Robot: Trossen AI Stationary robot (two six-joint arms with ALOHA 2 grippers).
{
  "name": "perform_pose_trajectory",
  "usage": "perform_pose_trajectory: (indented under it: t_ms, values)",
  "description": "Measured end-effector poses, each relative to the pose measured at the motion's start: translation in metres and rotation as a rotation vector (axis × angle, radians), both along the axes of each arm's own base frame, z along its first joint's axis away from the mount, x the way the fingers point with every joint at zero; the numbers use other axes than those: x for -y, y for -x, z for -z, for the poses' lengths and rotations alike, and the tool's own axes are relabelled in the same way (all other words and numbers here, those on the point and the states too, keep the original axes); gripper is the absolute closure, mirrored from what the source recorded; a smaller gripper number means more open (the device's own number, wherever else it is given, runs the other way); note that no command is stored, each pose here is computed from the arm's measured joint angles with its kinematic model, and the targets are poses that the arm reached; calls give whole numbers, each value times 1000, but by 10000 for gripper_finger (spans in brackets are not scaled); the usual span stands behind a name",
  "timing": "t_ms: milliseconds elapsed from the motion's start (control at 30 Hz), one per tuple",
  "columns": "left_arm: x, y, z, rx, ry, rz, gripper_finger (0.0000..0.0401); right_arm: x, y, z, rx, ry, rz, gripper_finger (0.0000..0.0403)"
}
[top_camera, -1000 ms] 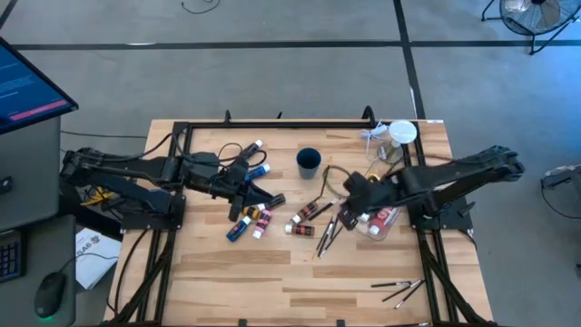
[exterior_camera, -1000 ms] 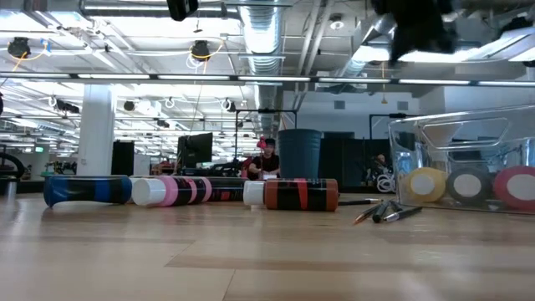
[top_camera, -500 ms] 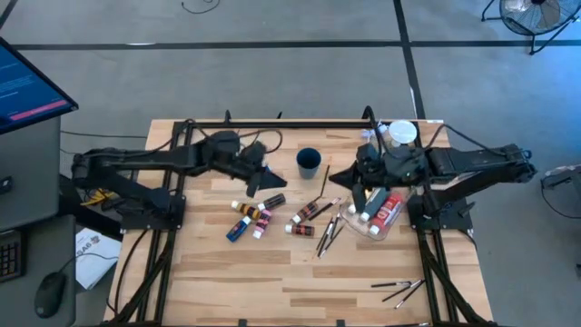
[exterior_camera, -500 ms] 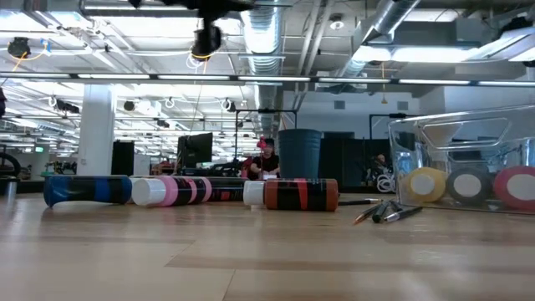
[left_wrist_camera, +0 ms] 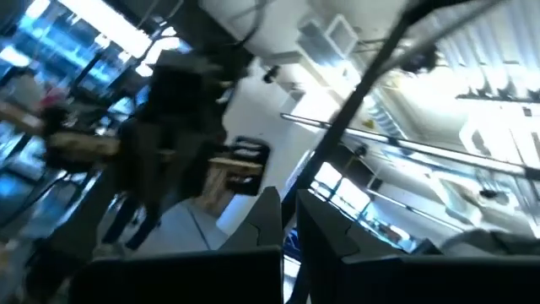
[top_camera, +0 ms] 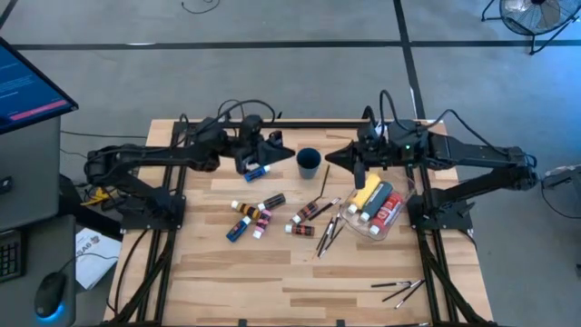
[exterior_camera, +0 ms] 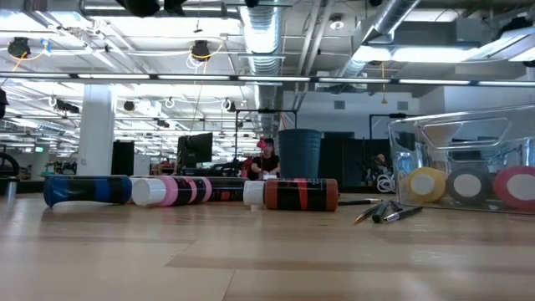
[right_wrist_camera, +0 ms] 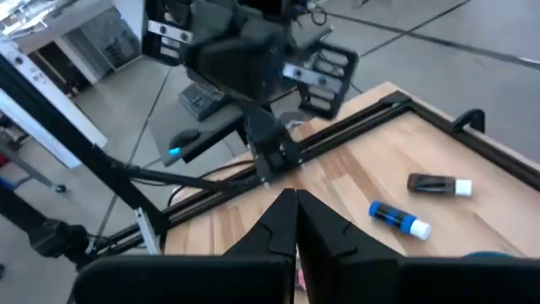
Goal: Pick & Place Paint Supplies
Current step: Put the top paint brush into the blue cup
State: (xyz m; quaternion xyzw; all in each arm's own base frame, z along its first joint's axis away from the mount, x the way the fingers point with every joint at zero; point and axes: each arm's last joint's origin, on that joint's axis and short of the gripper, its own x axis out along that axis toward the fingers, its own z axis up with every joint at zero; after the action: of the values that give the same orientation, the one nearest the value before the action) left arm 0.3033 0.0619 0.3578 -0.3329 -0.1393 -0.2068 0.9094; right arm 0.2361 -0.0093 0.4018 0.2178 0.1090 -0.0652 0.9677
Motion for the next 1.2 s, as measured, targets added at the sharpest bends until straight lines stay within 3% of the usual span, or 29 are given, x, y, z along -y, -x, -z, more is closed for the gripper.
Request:
perform_pose_trajectory:
  t_ms: [100, 300, 500, 700, 900, 1200]
  values:
    - [-15, 2, 4, -54, 68, -22, 400, 4, 0, 0, 1, -8, -9, 400]
    - [-32, 8, 4, -81, 69, 6, 398, 6, 1, 0, 2, -18, -35, 370]
    - [-27, 8, 5, -117, 52, 142, 357, 6, 1, 0, 3, -43, -30, 324]
    - [-21, 5, 4, -83, 32, 86, 307, 13, 1, 0, 8, -106, -1, 295]
    - [-13, 3, 4, -73, 34, 85, 281, 22, 0, 1, 6, -237, -120, 290]
    - [1, 0, 3, -64, 29, 130, 274, 25, -7, 5, -5, -263, -144, 290]
